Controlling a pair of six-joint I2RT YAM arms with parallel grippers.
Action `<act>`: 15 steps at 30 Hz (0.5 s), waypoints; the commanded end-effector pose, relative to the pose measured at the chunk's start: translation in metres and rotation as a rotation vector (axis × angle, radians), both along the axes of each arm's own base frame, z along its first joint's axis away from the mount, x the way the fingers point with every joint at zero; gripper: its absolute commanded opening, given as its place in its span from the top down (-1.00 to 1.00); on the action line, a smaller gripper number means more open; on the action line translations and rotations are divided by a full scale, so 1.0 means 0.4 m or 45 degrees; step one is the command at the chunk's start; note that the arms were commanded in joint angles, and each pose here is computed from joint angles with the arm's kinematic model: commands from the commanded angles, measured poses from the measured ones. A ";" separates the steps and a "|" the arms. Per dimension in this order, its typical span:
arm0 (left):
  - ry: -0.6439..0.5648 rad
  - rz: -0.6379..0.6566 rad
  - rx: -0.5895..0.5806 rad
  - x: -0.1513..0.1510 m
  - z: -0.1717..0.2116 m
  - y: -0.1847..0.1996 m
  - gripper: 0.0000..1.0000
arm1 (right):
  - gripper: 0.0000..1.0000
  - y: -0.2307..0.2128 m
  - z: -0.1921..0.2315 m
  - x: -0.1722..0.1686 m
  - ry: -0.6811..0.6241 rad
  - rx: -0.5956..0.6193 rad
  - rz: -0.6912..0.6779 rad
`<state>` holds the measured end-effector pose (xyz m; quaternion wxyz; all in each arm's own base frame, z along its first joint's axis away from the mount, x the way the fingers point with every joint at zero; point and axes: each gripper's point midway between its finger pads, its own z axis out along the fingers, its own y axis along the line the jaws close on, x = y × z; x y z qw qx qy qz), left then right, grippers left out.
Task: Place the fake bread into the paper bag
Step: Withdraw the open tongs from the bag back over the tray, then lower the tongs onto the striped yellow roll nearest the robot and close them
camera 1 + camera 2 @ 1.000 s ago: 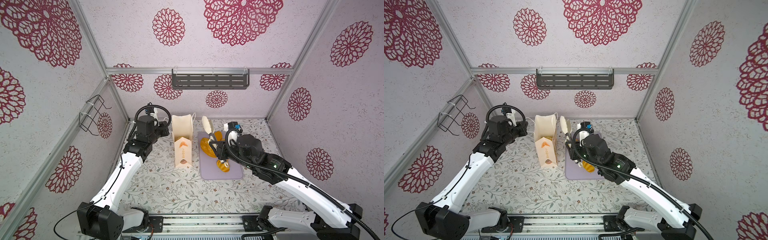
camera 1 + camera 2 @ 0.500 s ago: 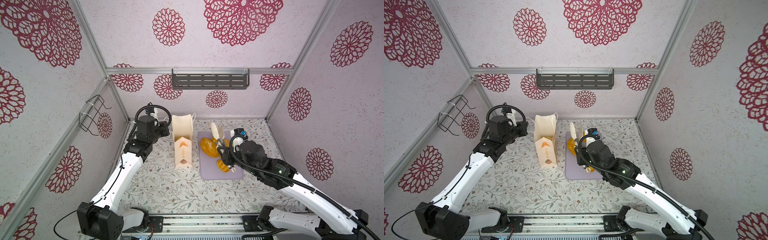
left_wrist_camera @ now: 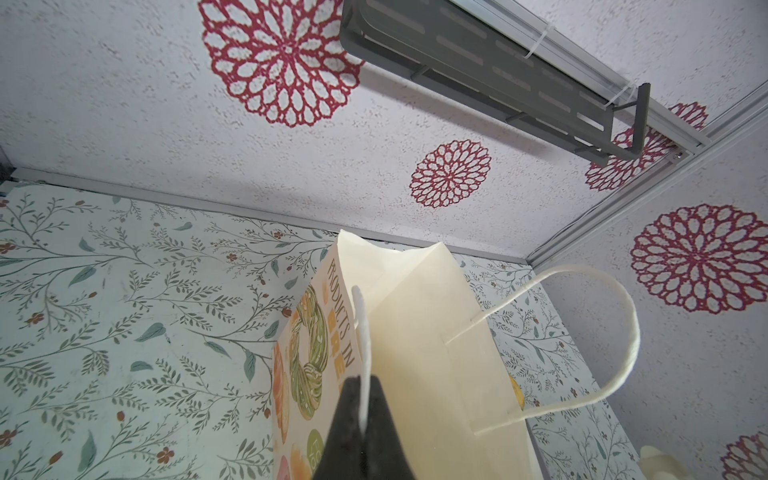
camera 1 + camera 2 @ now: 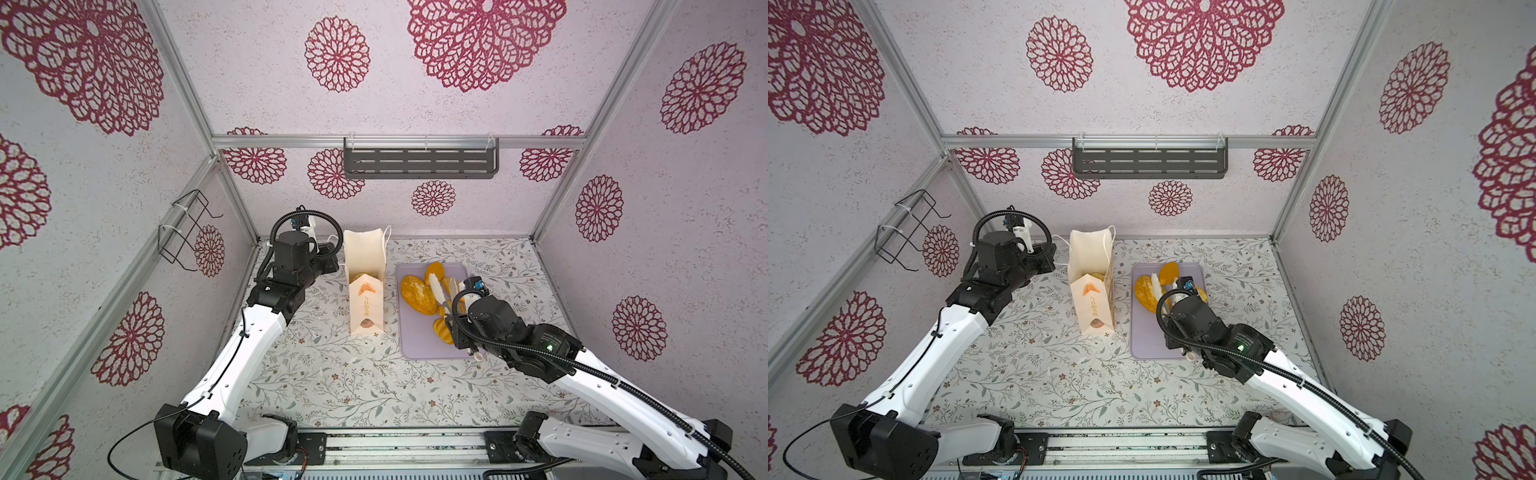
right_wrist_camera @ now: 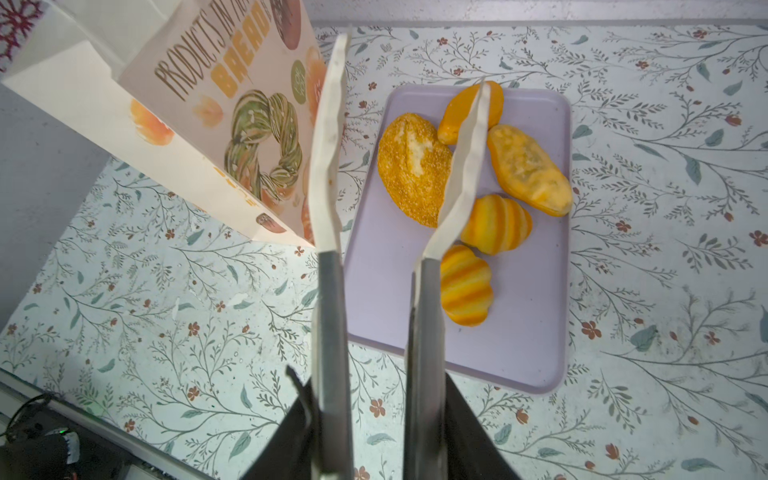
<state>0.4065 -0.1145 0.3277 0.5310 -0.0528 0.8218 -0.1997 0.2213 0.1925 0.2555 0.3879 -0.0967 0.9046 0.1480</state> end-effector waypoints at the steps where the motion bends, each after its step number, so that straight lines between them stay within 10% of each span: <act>1: -0.028 0.002 0.017 0.003 0.017 0.001 1.00 | 0.16 -0.024 0.011 -0.001 -0.052 -0.064 0.022; 15: -0.026 0.000 0.019 0.004 0.015 0.000 1.00 | 0.01 -0.056 -0.106 -0.017 0.063 -0.338 0.091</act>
